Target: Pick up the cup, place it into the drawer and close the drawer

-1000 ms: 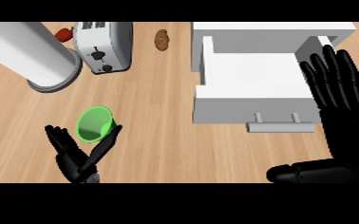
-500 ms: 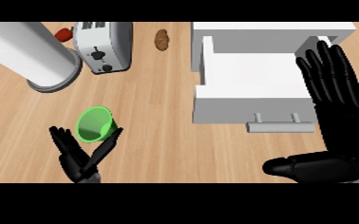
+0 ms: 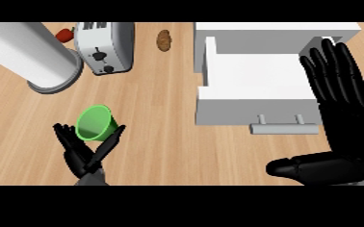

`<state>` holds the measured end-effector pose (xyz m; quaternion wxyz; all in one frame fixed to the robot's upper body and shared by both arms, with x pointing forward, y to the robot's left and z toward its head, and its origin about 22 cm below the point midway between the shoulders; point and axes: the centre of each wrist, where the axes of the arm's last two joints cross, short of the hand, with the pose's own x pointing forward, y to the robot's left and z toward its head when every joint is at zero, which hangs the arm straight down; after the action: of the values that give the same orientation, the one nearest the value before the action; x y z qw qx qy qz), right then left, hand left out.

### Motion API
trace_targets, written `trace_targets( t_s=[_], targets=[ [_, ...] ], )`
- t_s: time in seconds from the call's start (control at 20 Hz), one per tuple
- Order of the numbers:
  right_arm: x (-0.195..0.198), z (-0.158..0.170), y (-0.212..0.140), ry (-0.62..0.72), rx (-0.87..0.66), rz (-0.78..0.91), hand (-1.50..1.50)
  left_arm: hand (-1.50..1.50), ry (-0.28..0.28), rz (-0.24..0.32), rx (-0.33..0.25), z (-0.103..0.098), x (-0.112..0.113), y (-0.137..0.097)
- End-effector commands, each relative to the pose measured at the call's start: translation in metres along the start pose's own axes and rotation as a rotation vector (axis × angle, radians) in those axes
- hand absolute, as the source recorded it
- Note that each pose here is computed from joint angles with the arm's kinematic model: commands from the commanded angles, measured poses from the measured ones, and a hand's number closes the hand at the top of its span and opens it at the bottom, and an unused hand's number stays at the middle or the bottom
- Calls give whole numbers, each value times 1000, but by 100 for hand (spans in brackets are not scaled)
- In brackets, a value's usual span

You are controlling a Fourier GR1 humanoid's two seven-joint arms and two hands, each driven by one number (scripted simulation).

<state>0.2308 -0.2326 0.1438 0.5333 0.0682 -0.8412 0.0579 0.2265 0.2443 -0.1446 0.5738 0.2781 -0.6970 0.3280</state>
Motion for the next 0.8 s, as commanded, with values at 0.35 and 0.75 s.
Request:
trace_targets(
  t_s=[0.35,0.75],
  targets=[
    [2,12,15,0,0,-7,-150,-150,-12,193,-91,-14,-9,15],
    [-8,6,-11,14,6,12,-150,150,-61,258,-152,2,-20,-11]
  ],
)
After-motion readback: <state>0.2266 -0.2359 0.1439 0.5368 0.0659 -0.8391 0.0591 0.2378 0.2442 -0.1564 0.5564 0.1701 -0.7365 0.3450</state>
